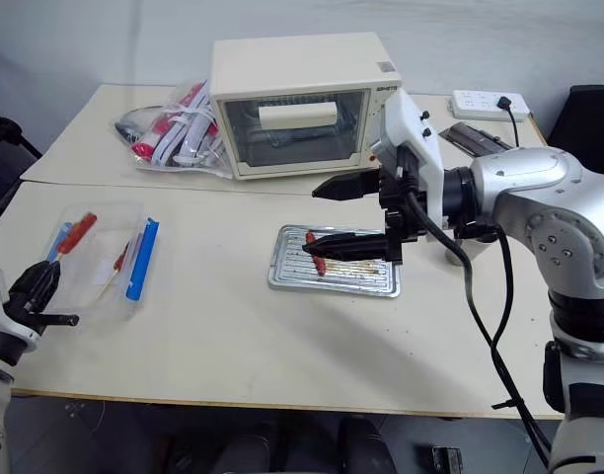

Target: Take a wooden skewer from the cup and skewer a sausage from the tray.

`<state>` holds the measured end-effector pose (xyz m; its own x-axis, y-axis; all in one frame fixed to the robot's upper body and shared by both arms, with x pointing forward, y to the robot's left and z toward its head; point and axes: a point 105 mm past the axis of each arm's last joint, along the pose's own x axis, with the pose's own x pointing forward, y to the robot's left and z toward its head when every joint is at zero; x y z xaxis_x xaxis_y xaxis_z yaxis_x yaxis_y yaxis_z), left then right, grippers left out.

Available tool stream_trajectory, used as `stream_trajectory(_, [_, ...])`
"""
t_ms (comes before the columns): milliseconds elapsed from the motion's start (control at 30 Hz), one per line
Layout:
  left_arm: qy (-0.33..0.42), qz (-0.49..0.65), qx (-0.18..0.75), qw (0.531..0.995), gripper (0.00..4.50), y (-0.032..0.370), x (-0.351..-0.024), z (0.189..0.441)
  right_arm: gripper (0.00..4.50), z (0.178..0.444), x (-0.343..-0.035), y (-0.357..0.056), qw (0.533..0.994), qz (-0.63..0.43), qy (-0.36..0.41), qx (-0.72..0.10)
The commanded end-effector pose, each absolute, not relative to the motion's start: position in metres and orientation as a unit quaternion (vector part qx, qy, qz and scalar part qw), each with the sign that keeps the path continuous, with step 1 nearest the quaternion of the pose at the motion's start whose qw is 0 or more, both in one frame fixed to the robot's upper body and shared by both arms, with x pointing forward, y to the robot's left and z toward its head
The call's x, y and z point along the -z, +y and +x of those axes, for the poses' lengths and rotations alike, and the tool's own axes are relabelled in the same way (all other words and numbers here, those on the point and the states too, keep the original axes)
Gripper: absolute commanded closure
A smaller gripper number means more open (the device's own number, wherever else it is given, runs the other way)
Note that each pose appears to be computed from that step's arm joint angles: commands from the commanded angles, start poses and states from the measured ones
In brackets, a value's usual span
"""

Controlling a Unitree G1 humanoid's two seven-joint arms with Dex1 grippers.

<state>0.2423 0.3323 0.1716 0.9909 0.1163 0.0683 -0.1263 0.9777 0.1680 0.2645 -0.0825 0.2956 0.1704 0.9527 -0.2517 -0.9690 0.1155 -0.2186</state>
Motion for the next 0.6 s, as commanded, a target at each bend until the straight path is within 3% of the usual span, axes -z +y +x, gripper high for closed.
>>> stream_trajectory(33, [-0.05, 0.101, -0.055, 0.992, 2.96, 0.33, -0.185, 0.238, 0.24, 0.263, -0.303, -0.082, 0.745, -0.181, -0.001, -0.642])
stream_trajectory(133, [-0.055, 0.084, -0.046, 0.994, 2.3, 0.331, -0.191, 0.227, 0.24, 0.265, -0.301, -0.082, 0.745, -0.181, 0.0, -0.642])
stream_trajectory(400, [-0.016, 0.059, 0.014, 0.998, 2.3, 0.342, -0.203, 0.174, 0.24, 0.27, -0.295, -0.083, 0.74, -0.181, 0.01, -0.648])
stream_trajectory(600, [0.017, 0.077, 0.018, 0.997, 2.3, 0.353, -0.207, 0.162, 0.24, 0.274, -0.289, -0.086, 0.741, -0.179, 0.019, -0.647])
